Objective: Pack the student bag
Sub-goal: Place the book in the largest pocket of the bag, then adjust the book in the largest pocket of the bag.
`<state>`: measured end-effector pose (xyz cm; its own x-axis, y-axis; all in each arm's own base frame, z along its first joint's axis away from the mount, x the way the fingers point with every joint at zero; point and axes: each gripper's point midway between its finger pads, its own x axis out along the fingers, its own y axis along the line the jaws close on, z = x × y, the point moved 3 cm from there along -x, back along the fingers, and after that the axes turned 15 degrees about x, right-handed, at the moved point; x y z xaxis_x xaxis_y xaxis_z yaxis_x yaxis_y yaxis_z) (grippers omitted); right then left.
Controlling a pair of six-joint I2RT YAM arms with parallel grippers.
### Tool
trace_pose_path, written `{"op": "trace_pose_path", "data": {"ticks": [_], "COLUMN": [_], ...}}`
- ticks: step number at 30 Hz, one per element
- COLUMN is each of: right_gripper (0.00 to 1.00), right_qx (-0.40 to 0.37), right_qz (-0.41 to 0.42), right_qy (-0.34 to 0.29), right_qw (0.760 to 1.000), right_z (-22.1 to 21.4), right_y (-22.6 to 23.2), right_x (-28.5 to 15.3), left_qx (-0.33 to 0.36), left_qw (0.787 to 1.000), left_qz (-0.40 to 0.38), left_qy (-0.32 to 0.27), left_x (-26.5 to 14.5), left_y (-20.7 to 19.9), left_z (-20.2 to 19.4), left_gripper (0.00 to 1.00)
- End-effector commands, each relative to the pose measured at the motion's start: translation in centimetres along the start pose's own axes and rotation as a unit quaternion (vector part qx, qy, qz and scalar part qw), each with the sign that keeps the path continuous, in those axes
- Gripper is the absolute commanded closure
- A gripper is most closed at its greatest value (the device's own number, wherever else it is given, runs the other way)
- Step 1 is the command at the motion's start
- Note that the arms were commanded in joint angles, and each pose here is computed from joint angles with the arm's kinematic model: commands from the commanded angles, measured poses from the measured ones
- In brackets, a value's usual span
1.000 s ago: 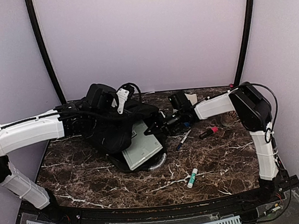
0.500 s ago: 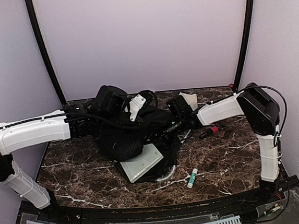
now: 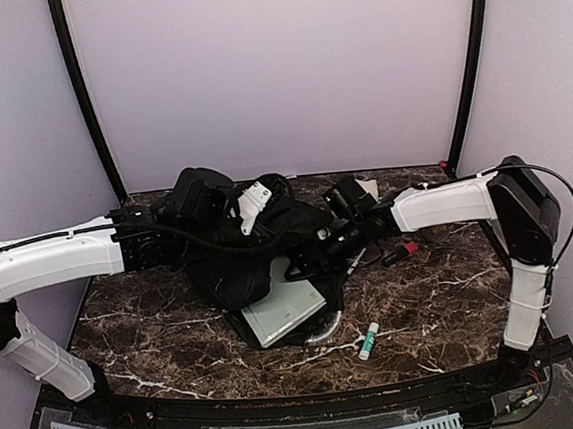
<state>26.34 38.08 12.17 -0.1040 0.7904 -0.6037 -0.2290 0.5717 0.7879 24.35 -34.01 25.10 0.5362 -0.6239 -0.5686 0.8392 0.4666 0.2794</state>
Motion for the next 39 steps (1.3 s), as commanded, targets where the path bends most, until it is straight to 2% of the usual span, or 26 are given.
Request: {"op": "trace_pose_path", "data": {"ticks": [1, 7, 11, 14, 18, 23, 26, 28, 32, 39], "right_gripper": [0.29, 0.27, 0.32, 0.4, 0.44, 0.43, 0.42, 0.42, 0.45, 0.39], "right_qx": [-0.129, -0.219, -0.291, -0.378, -0.494, -0.587, -0.636, -0.656, -0.664, -0.673], "right_qz": [-0.048, -0.091, -0.105, -0.122, -0.161, -0.168, -0.193, -0.209, -0.229, -0.247], "right_qy": [-0.052, -0.017, 0.032, 0.04, 0.051, 0.036, 0.02, 0.012, 0.014, 0.032], "right_qw": [0.989, 0.971, 0.95, 0.917, 0.853, 0.792, 0.747, 0.725, 0.712, 0.697], "right_z": [-1.5, -5.4, -8.7, -10.6, -11.4, -12.3, -12.4, -12.0, -11.2, -11.1], "right_y": [1.8, 1.0, 0.8, 1.5, 2.2, 5.1, 5.4, 5.3, 4.6, 2.9], "right_x": [-2.1, -3.3, -3.5, -3.3, -2.2, -1.9, -1.0, -0.3, 1.6, 4.1], "left_qx": [-0.01, -0.009, -0.011, -0.014, -0.013, -0.006, 0.002, 0.005, 0.007, 0.008], "left_qw": [0.997, 0.996, 0.996, 0.996, 0.996, 0.998, 0.998, 0.998, 0.998, 0.998], "left_qz": [0.037, 0.066, 0.064, 0.057, 0.037, 0.022, 0.022, 0.024, 0.027, 0.032], "left_qy": [-0.068, -0.066, -0.069, -0.07, -0.076, -0.063, -0.055, -0.054, -0.057, -0.055], "left_x": [-3.0, -3.2, -3.3, -3.3, -3.3, -3.2, -3.2, -3.4, -4.0, -4.2], "left_y": [1.6, 2.3, 2.3, 2.0, 1.5, 1.1, 1.2, 1.3, 1.6, 2.0], "left_z": [2.9, 2.5, 2.6, 2.5, 2.7, 2.5, 2.3, 2.4, 2.8, 2.7], "left_gripper": [1.0, 1.0, 1.0, 1.0, 1.0, 1.0, 1.0, 1.0, 1.0, 1.0]}}
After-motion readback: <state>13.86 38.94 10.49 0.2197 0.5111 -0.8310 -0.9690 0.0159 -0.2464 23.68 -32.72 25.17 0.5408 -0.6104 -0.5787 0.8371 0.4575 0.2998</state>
